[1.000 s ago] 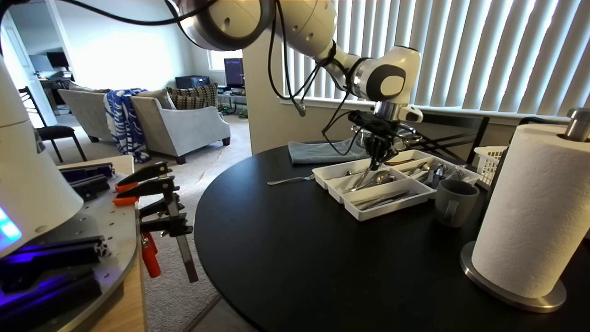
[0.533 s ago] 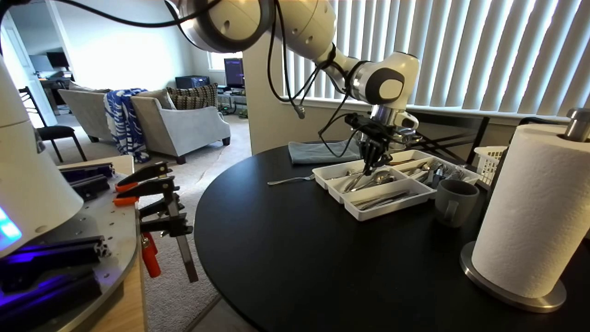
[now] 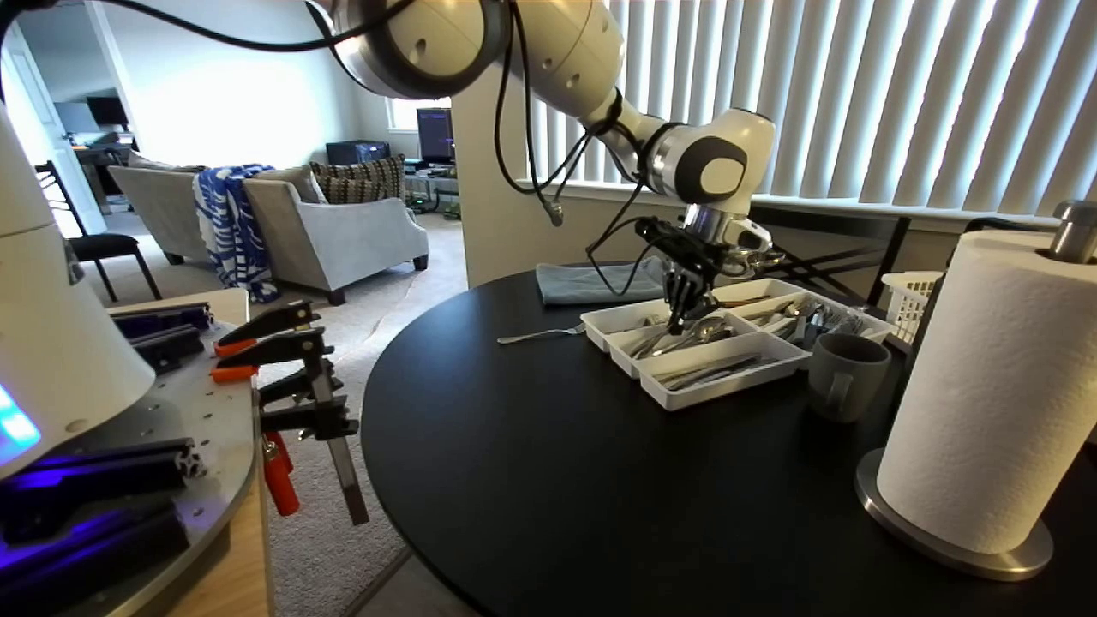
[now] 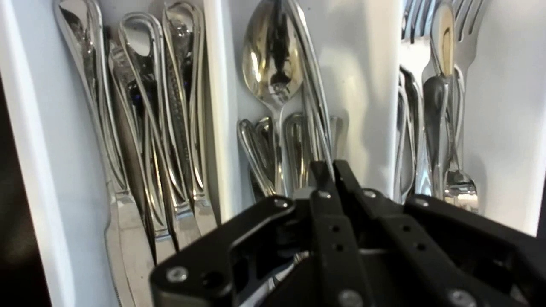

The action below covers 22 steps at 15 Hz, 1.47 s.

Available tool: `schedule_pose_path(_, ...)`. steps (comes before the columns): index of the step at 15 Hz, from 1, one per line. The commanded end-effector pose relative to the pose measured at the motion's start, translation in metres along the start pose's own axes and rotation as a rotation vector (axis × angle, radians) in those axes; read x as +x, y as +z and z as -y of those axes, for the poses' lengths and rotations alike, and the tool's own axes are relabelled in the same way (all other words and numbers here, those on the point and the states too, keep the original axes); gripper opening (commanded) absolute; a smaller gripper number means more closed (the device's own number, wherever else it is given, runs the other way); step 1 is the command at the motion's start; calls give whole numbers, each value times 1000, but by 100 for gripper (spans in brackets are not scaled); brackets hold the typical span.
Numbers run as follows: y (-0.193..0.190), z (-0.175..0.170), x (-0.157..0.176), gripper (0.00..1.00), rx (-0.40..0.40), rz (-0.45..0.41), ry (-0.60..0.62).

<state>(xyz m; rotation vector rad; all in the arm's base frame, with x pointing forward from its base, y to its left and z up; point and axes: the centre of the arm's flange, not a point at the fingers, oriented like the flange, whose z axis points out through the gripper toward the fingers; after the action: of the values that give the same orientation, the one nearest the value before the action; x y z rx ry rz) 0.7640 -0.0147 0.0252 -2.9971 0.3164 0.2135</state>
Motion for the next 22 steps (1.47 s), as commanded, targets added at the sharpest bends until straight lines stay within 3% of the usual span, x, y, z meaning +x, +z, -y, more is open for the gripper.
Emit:
schedule_pose_path(1,14,17,58,2,-20,0,52)
schedule_pose_path(2,13,19,58,32,-31,1,63)
schedule_pose_path(4,13,22,58,39,-41,1,72)
schedule_pose_path(14,29,18,56,100,-59,7,71)
schedule_pose_path(17,35,13,57,100,-93,-7,74)
schedule_pose_path(18,39,11,59,75,-99,-3,68)
schedule_pose_path(20,43,11,60,73,-110,-3,61)
schedule_pose_path(22,43,11,60,60,-121,-7,54)
